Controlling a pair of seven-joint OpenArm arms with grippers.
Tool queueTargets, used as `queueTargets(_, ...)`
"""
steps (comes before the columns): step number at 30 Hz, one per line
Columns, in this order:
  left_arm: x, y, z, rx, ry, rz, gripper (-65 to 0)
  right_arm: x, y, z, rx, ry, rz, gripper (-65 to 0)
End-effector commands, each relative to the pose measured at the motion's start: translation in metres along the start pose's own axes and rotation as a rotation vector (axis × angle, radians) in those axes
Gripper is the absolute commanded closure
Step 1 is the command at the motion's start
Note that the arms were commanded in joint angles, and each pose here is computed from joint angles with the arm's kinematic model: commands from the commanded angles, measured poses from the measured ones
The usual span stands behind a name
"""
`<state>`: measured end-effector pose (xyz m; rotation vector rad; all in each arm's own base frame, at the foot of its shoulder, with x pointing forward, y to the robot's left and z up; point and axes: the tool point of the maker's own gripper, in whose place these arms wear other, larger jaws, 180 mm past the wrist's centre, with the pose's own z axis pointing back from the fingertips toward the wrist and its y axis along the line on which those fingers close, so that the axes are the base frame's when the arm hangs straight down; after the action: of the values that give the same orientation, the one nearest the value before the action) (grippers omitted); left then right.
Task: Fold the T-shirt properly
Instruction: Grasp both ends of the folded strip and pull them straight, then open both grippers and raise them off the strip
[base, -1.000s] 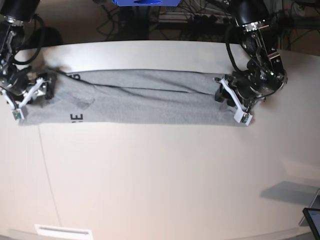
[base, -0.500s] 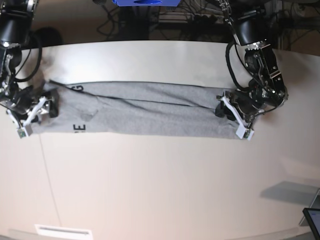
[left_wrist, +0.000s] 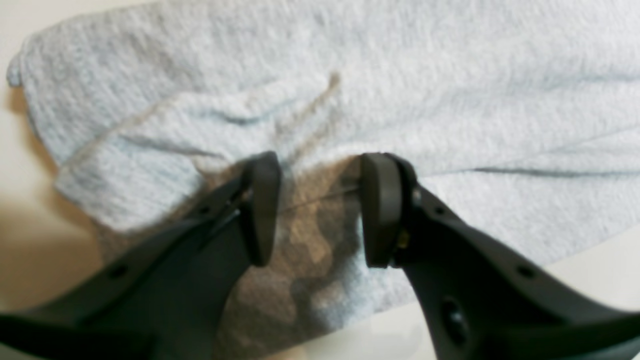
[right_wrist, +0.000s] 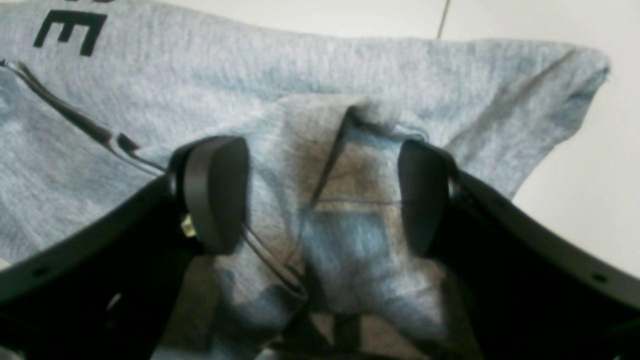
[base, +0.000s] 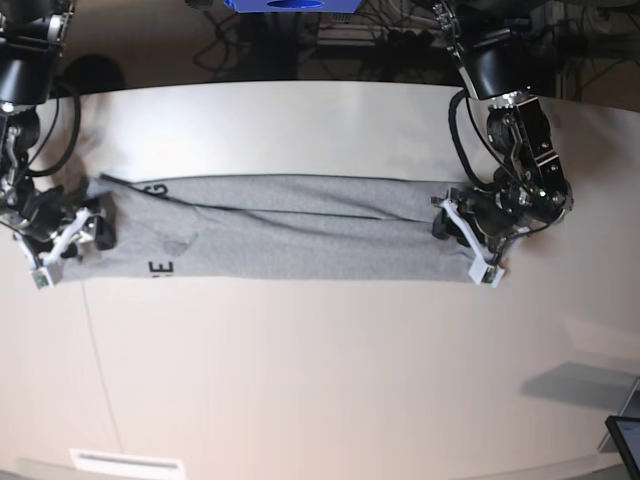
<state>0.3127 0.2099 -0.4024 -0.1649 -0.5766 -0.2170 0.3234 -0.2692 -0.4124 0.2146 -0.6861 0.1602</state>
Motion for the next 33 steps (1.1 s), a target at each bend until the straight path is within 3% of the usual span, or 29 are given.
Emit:
queueTargets(1,-0.01,0.013,0.006,0.057,0.062,-0.02,-26.9,-0.003,-0.011,0.005,-0.037,0.037,0.012,-45.6)
queueTargets(15,0.009,0.017,0.021,0.097,0.002,-0.051,-27.0,0.032,-0.002,0.025,-0.056,-0.052,0.117,-45.4)
queueTargets(21,0.033,0.018,0.039,0.136,-0.07,-0.093,-27.0,0.047,-0.013,0.04,-0.097,-0.11,0.105,-45.4)
queueTargets(28,0.062,0.019,0.079,0.229,-0.161,-0.159,-27.0,0.074,-0.002,0.057,-0.114,-0.161,0.188,-45.4)
queueTargets(33,0.041,0.066,0.111,0.355,-0.188,-0.03,-27.0,0.095,0.028,0.075,-0.101,-0.246,0.272,-45.4)
